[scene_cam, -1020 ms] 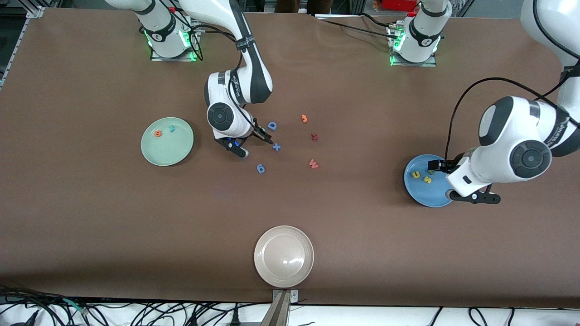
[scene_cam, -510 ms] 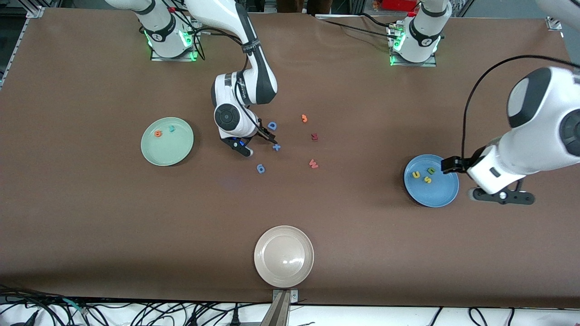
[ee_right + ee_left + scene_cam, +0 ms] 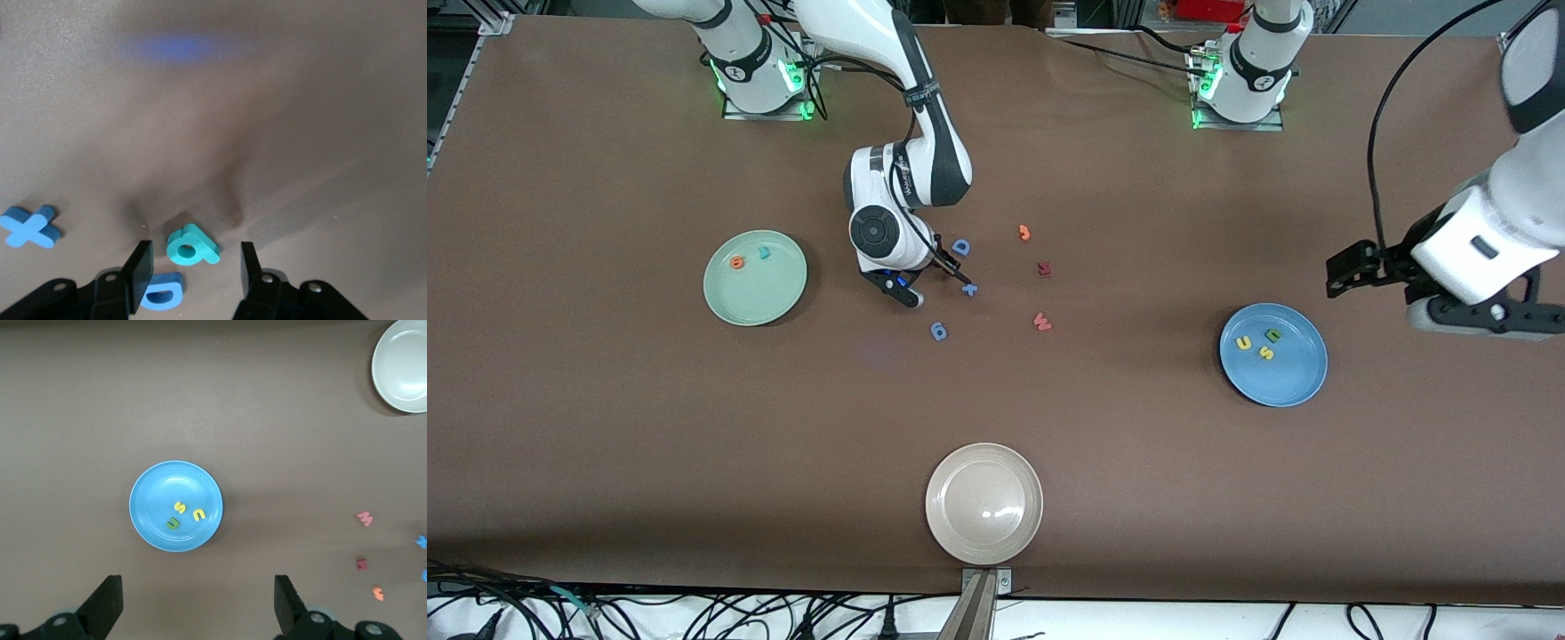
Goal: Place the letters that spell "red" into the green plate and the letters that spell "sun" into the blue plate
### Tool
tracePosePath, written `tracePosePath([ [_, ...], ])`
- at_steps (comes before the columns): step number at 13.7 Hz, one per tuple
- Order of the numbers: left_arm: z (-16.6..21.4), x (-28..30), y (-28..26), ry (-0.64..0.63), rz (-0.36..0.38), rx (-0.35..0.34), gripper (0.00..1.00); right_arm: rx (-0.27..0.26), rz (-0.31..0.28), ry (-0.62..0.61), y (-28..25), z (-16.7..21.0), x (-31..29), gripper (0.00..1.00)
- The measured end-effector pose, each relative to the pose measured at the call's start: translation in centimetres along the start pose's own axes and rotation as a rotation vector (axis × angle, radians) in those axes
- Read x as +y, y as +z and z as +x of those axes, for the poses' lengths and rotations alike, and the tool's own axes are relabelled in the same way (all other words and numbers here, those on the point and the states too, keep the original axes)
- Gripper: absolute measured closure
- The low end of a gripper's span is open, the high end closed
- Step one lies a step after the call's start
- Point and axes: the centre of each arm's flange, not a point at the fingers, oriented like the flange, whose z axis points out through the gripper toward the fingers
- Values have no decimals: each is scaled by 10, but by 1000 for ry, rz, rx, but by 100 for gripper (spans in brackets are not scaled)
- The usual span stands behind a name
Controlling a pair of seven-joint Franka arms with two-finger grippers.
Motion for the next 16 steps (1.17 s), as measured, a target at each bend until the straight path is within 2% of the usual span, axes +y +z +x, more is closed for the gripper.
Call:
tracePosePath([
  [2, -14, 2, -3, 19, 23, 6, 0, 0, 0, 0, 0, 0, 0, 42],
  [6, -35, 14, 22, 40, 51, 90, 0, 13, 7, 1, 1, 1, -1, 44],
  [9, -48, 10, 24, 49, 60, 91, 0, 24, 13, 1, 2, 3, -2, 45],
  [16, -53, 4, 28, 73, 63, 57, 0, 28, 14, -7, 5, -2, -4, 46],
])
